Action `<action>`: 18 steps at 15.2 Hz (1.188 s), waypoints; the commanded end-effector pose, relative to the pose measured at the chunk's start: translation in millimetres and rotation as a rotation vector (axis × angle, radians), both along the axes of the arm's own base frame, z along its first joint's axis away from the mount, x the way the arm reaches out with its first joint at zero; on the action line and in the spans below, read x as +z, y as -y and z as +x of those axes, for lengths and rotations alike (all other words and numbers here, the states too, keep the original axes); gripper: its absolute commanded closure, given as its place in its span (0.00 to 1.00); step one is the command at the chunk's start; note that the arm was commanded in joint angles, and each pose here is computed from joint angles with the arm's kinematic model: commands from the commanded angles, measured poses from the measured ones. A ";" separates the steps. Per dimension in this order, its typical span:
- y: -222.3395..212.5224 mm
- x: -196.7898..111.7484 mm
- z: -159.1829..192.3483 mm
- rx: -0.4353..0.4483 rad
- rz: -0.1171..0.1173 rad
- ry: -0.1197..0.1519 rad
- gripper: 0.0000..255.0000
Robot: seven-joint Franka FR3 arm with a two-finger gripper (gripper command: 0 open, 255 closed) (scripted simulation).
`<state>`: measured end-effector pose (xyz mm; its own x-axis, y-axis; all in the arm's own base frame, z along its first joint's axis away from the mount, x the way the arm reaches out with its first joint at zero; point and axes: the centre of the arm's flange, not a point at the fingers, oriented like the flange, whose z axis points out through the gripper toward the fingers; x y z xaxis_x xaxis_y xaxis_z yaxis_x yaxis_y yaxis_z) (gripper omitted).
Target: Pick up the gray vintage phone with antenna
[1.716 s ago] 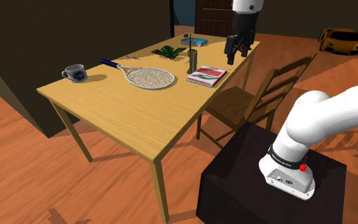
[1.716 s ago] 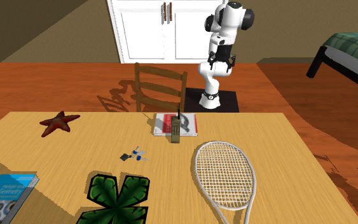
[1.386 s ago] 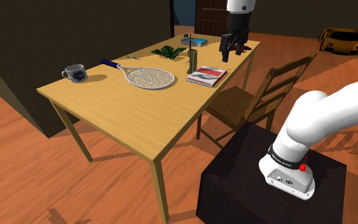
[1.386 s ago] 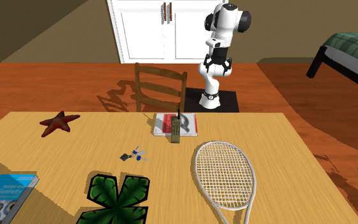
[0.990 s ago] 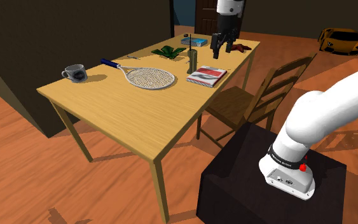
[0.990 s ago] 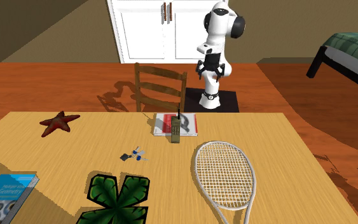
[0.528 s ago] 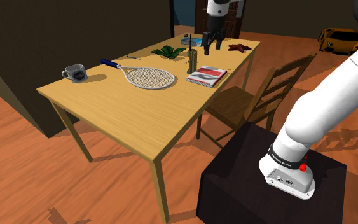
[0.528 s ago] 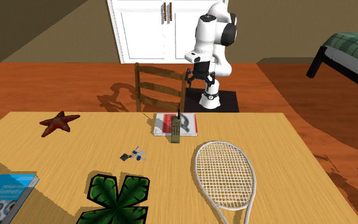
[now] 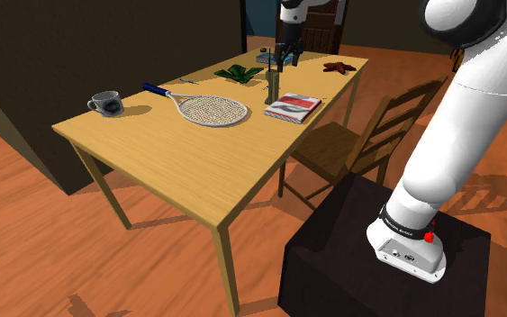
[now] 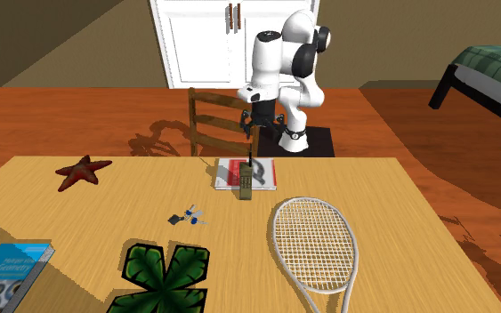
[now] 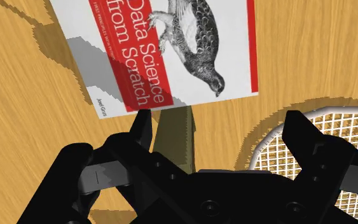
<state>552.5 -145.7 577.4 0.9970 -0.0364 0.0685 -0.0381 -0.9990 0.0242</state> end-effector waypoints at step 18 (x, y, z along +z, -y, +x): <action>41.7 -52.1 79.5 0.024 0.012 0.019 1.00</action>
